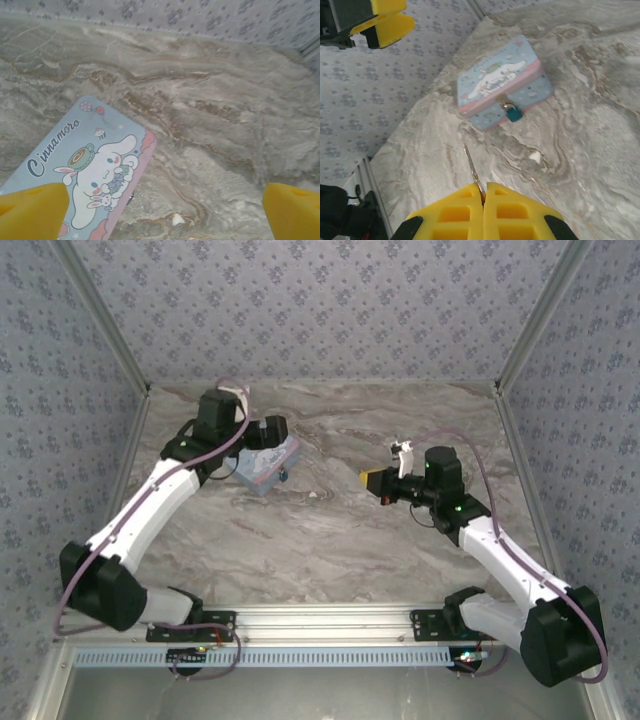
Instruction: Unlock a padlock with a key
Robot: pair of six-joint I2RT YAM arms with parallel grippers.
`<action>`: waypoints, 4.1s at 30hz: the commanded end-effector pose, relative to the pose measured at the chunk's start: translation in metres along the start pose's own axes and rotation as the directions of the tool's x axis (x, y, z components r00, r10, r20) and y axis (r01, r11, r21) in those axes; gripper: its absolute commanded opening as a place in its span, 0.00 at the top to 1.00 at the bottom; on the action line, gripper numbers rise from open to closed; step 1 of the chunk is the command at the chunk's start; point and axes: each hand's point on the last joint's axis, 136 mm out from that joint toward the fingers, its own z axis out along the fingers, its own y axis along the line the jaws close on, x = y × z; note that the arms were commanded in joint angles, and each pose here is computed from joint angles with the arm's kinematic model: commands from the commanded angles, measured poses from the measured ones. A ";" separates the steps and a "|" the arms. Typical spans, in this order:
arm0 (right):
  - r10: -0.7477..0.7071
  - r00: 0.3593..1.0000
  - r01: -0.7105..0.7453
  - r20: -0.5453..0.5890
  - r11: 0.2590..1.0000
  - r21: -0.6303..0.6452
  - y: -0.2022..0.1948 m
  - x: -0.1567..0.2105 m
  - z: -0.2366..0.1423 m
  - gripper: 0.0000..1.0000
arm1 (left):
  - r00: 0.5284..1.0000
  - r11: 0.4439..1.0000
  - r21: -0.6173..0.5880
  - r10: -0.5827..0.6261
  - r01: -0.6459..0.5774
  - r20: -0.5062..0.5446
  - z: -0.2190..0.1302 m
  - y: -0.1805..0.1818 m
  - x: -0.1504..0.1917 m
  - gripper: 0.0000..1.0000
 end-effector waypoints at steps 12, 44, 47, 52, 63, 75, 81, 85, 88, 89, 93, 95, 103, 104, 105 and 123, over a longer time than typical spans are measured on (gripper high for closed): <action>0.151 0.984 -0.128 -0.091 0.966 0.223 -0.053 0.059 0.000 1.00 | 0.971 0.991 -0.102 0.062 -0.087 -0.230 0.088 0.023 0.034 0.15; 0.203 0.969 -0.157 -0.139 0.945 0.288 -0.071 0.068 -0.003 1.00 | 0.881 0.964 -0.018 0.236 -0.267 -0.410 0.165 -0.009 0.108 0.15; 0.209 0.969 -0.161 -0.135 0.941 0.297 -0.074 0.066 -0.007 1.00 | 0.878 0.964 -0.016 0.233 -0.264 -0.418 0.162 -0.010 0.120 0.15; 0.223 0.967 -0.178 -0.120 0.936 0.303 -0.077 0.062 -0.012 1.00 | 0.873 0.965 -0.005 0.237 -0.264 -0.427 0.154 -0.018 0.135 0.15; 0.290 0.955 -0.254 -0.059 0.905 0.340 -0.093 0.059 -0.038 1.00 | 0.857 0.955 0.045 0.283 -0.292 -0.430 0.128 -0.052 0.159 0.15; 0.344 0.939 -0.317 -0.008 0.875 0.367 -0.105 0.057 -0.059 1.00 | 0.855 0.950 0.137 0.311 -0.279 -0.416 0.110 -0.100 0.178 0.15; 0.350 0.937 -0.323 -0.005 0.869 0.376 -0.107 0.058 -0.061 1.00 | 0.865 0.947 0.199 0.312 -0.251 -0.394 0.109 -0.126 0.177 0.15; 0.363 0.932 -0.336 0.001 0.860 0.383 -0.111 0.059 -0.065 1.00 | 0.865 0.939 0.235 0.325 -0.249 -0.383 0.110 -0.141 0.175 0.15; 0.367 0.930 -0.340 0.003 0.859 0.382 -0.112 0.060 -0.066 1.00 | 0.864 0.936 0.253 0.329 -0.245 -0.382 0.109 -0.145 0.176 0.17; 0.366 0.931 -0.341 0.006 0.859 0.382 -0.112 0.059 -0.066 1.00 | 0.862 0.934 0.261 0.331 -0.242 -0.385 0.108 -0.147 0.177 0.18; 0.369 0.929 -0.344 0.008 0.857 0.383 -0.113 0.060 -0.066 1.00 | 0.851 0.933 0.281 0.328 -0.224 -0.411 0.100 -0.147 0.188 0.19; 0.368 0.930 -0.344 0.008 0.859 0.380 -0.114 0.061 -0.066 1.00 | 0.851 0.935 0.291 0.316 -0.204 -0.419 0.096 -0.148 0.194 0.18; 0.373 0.928 -0.349 0.003 0.865 0.360 -0.113 0.061 -0.060 1.00 | 0.894 0.934 0.300 0.295 -0.195 -0.337 0.077 -0.157 0.167 0.16; 0.369 0.930 -0.344 -0.001 0.869 0.356 -0.111 0.061 -0.059 1.00 | 0.902 0.933 0.297 0.296 -0.203 -0.315 0.072 -0.157 0.159 0.15; 0.364 0.932 -0.339 -0.003 0.872 0.352 -0.110 0.060 -0.057 1.00 | 0.908 0.934 0.292 0.294 -0.206 -0.299 0.069 -0.155 0.153 0.15; 0.236 0.969 -0.233 -0.068 0.971 0.056 -0.037 0.014 0.038 1.00 | 0.998 0.966 0.255 -0.028 0.042 -0.057 0.026 -0.025 0.125 0.04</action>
